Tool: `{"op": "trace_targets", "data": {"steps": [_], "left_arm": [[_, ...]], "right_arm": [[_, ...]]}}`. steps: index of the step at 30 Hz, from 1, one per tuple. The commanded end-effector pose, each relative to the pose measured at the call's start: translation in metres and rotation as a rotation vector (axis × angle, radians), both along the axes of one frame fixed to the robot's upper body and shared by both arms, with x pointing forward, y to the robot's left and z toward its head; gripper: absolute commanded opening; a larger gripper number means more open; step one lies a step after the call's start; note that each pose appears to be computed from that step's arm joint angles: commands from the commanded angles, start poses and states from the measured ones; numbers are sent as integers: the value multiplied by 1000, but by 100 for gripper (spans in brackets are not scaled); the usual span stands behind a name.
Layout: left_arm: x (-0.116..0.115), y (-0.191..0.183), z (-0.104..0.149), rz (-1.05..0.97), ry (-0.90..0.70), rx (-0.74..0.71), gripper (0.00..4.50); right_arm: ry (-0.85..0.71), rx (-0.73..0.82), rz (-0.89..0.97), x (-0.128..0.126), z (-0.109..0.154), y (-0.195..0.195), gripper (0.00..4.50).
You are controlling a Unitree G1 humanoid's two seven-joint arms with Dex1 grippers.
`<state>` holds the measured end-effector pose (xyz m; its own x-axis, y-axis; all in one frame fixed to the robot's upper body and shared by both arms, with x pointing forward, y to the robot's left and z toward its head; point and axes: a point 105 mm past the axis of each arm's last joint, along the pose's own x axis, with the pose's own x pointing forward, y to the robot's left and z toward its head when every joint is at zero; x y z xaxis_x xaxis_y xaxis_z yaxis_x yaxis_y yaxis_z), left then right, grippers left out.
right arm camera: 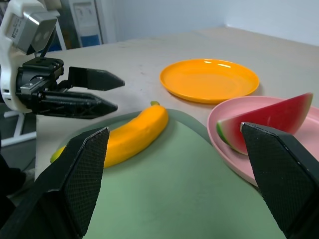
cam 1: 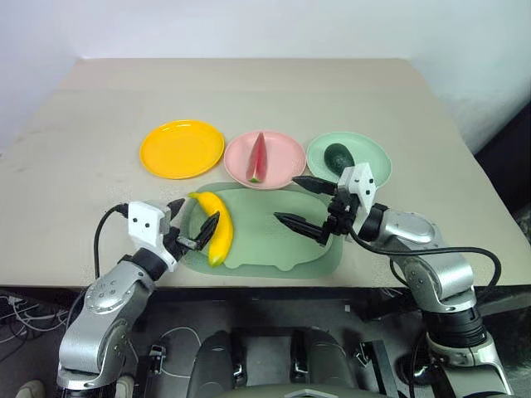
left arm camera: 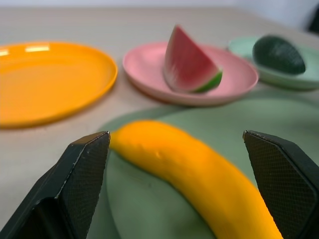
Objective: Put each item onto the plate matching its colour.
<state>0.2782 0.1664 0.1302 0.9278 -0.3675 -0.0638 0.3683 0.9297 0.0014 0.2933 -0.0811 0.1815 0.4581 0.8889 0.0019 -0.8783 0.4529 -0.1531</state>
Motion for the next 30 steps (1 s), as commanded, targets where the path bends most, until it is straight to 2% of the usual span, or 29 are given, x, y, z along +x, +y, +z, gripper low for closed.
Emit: {"op": "trace_targets", "data": {"steps": [1, 4, 8, 10, 20, 23, 29, 30], "left_arm": [[4, -18, 2, 29, 68, 14, 450], [5, -29, -5, 23, 159, -8, 450], [11, -35, 1, 12, 147, 20, 450], [13, -36, -6, 16, 199, 46, 450], [25, -42, -9, 13, 301, 1, 450], [28, -44, -5, 12, 326, -34, 390], [31, -43, 3, 12, 319, -17, 195], [32, -42, 8, 12, 298, -11, 177]], "right_arm": [[-42, 1, -1, 1, 18, -8, 448], [-35, -6, -17, 4, 20, -10, 448], [-28, -13, -28, 3, 18, -12, 448], [-22, -23, -27, 2, 17, -13, 448], [17, -66, -22, 1, 9, -18, 448], [40, -65, 1, -4, 5, -19, 450], [51, -55, -1, -5, 1, -21, 450], [56, -41, 1, -6, 2, -21, 450]]}}
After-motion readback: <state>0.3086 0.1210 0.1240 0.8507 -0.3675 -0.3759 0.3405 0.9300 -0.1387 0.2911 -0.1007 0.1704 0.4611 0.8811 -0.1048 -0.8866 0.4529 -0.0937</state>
